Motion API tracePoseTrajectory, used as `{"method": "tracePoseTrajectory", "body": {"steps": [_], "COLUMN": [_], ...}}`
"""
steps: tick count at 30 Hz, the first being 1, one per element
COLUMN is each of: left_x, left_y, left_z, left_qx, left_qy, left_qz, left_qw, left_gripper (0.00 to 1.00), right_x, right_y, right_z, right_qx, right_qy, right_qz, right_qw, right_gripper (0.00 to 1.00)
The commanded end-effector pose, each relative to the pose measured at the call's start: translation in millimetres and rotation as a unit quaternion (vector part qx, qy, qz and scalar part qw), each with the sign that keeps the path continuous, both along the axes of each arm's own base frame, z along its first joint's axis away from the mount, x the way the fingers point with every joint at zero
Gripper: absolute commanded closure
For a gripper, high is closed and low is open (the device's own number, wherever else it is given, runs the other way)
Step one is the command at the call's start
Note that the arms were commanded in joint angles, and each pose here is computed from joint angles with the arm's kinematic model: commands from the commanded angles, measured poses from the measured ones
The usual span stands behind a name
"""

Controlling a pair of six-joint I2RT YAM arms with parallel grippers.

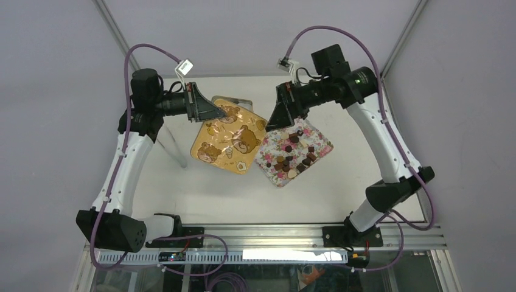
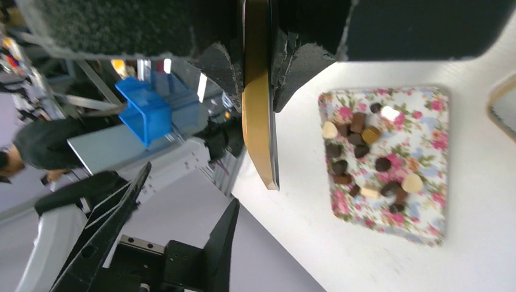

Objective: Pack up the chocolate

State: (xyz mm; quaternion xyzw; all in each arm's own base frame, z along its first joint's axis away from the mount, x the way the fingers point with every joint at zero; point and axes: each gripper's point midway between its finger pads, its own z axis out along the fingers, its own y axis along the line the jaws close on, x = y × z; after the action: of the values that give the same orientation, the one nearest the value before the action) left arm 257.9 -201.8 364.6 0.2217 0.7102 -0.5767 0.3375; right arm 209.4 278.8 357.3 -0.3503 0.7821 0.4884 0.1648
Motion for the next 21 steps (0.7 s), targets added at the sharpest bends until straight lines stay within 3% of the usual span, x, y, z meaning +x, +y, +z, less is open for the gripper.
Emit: {"method": "tracePoseTrajectory", "body": {"steps": [1,4,10,15,21], "left_x": [9,28,61,77,89], "left_y": [15,28,47,57,64], "left_z": [43,42,31,28,25], "left_qx": [0.004,-0.004,-0.043,-0.102,-0.128], "left_qy": [-0.049,0.005,0.097,0.133,0.142], "left_qz": [0.078,0.108,0.157,0.16,0.162], "left_qw": [0.996,0.994,0.982,0.973,0.968], "left_gripper": [1.0,1.0,1.0,1.0,1.0], "right_x": [49,64,70,75,87], "right_y": [-20,-22,9,32,66], "right_z": [39,33,14,12,3], "right_qx": [-0.002,0.023,0.197,0.256,0.297], "right_qy": [-0.102,-0.102,-0.01,0.012,0.066], "right_qz": [-0.18,-0.248,-0.294,-0.266,-0.221], "right_qw": [0.978,0.963,0.935,0.929,0.927], "right_gripper": [0.01,0.01,0.01,0.01,0.01]}}
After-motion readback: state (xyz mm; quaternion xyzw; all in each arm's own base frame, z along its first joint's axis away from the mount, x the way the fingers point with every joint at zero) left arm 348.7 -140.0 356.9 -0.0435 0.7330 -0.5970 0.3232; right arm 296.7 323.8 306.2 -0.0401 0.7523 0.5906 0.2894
